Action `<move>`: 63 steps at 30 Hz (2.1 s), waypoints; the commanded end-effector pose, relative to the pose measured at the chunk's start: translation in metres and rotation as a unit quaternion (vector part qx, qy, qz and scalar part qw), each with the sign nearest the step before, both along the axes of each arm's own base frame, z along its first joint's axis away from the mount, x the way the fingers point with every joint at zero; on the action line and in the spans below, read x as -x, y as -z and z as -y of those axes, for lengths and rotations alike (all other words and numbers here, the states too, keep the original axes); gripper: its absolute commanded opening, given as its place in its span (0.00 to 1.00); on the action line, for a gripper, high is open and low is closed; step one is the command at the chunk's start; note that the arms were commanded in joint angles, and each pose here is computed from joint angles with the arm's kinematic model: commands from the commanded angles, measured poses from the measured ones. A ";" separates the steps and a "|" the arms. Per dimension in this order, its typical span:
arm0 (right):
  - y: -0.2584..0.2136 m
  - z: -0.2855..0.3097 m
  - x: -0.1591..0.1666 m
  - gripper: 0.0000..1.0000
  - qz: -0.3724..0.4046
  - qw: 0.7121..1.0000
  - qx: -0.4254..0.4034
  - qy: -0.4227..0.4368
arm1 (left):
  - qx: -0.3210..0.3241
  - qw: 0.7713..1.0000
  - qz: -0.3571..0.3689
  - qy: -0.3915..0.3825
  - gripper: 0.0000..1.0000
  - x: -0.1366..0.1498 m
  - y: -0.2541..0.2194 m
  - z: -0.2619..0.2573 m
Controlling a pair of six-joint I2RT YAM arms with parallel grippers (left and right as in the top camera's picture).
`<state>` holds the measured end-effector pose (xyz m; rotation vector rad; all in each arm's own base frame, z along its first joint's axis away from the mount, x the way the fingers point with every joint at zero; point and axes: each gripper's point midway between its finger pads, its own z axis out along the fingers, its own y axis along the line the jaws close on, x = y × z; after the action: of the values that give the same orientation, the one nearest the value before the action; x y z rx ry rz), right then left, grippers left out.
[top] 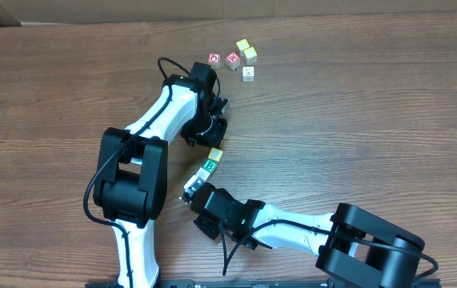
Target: Flip 5 blocks
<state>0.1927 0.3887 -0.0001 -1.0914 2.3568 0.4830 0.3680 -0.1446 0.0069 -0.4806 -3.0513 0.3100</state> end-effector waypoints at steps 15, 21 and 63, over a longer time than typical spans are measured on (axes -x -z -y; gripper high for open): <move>-0.054 0.018 -0.023 0.04 -0.008 0.995 -0.038 0.095 | -0.021 0.984 0.091 -0.154 0.04 -0.060 -0.071 -0.025; -0.076 0.064 -0.053 0.04 -0.082 0.968 -0.069 0.226 | -0.052 0.975 0.056 -0.211 0.04 -0.038 -0.094 -0.065; -0.056 0.150 -0.084 0.04 -0.214 0.907 -0.053 0.359 | -0.053 0.970 -0.162 -0.173 0.04 0.091 -0.006 -0.057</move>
<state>0.2725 0.2358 0.0467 -0.0047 2.8602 0.5809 0.2777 -0.0805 0.0089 0.1542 -2.7854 0.1644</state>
